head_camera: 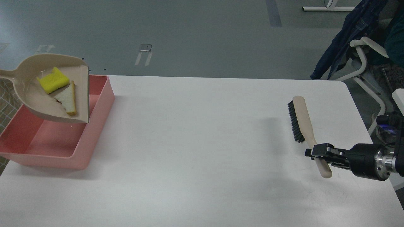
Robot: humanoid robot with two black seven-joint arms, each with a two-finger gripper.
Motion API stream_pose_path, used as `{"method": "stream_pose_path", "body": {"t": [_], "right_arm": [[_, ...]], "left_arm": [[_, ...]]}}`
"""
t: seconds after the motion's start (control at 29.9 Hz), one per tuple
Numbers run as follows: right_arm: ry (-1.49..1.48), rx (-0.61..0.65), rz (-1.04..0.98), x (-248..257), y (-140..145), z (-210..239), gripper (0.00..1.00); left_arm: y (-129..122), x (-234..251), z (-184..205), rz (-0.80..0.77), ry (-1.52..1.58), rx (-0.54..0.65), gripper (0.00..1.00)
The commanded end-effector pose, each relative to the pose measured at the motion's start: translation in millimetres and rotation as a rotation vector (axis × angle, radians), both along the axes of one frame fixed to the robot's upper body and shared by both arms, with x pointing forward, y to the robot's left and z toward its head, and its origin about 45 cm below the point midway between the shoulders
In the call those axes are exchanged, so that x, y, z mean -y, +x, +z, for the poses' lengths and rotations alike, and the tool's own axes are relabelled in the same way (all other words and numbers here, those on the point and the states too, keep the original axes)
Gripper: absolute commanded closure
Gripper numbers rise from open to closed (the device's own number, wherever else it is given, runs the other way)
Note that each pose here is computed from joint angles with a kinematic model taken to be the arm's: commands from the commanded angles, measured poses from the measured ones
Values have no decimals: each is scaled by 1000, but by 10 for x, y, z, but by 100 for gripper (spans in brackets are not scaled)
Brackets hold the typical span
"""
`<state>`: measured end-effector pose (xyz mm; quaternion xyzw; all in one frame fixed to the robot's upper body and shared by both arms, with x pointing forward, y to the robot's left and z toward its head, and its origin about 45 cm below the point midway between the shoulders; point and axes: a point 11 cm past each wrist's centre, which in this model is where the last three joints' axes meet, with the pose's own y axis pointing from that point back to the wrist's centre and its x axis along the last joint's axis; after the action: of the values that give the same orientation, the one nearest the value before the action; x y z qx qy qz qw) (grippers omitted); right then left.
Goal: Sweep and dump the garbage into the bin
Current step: 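Tilt the dustpan with the left gripper to dump contents into bin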
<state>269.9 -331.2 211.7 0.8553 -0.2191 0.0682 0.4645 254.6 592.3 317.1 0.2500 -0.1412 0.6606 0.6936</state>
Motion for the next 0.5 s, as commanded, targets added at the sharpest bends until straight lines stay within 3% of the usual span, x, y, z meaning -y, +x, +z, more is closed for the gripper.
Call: {"method": "stream_pose_path", "body": {"t": [0.0, 0.47], "right_arm": [[2, -5, -1, -3, -16, -18, 100], [15, -4, 11, -69, -2, -27, 100]], "left_arm": [[4, -23, 69, 1, 24, 5, 100], [10, -63, 140, -21, 163, -56, 100]]}}
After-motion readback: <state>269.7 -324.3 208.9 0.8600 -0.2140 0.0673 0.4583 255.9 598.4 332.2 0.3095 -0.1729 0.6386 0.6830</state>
